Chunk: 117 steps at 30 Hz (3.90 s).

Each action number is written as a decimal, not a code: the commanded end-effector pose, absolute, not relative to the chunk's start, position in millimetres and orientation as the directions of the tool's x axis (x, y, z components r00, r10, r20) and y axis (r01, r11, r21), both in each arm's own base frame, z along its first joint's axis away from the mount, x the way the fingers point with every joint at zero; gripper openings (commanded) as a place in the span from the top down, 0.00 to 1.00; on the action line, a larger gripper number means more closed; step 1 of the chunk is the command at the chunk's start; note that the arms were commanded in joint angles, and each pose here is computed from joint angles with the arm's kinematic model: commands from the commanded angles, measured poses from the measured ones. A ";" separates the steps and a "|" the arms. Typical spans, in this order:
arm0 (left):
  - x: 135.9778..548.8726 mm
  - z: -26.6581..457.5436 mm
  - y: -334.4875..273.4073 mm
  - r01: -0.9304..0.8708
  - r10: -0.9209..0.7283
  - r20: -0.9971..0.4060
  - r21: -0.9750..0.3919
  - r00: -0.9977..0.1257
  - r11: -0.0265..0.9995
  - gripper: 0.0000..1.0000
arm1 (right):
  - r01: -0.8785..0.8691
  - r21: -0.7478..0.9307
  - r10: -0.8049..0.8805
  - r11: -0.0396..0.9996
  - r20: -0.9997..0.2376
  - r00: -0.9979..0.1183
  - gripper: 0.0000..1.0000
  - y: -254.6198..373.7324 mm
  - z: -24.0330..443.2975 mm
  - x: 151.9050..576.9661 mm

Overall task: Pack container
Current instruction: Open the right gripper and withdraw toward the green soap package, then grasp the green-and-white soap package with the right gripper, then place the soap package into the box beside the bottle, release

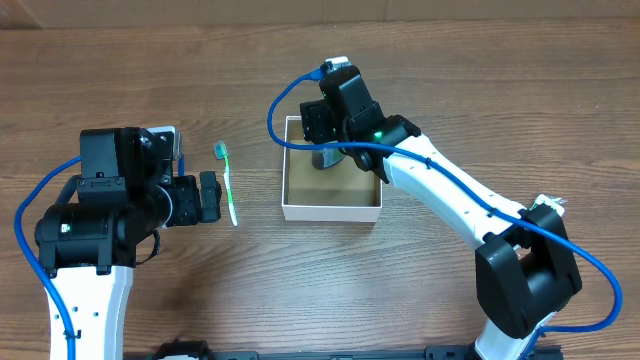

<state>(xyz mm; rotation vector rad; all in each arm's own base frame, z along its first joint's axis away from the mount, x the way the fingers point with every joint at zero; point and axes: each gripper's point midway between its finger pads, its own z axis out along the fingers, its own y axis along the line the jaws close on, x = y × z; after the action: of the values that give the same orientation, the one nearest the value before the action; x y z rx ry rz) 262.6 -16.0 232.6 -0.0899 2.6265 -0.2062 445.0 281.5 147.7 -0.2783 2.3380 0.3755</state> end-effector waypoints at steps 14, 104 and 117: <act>266.6 241.2 -18.7 -0.001 -0.089 -0.499 -0.174 -0.862 0.985 0.00 | 0.495 0.309 0.563 0.812 -0.638 -0.526 0.00 19.4 276.4 377.4; 264.8 240.1 -18.7 -0.006 -0.093 -0.491 -0.176 -0.866 0.984 0.00 | 0.817 0.059 0.814 0.574 -0.146 -0.562 0.88 -139.3 54.6 320.4; 264.8 240.2 -18.7 -0.006 -0.093 -0.491 -0.176 -0.866 0.984 0.00 | 0.197 0.257 0.300 0.946 -0.469 -0.831 0.88 50.7 219.8 378.7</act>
<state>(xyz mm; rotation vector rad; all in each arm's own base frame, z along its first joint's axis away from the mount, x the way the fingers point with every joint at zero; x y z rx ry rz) 261.2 -16.1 231.6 -0.0910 2.6340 -0.2066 381.1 -10.9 187.5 0.6166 2.6103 0.1637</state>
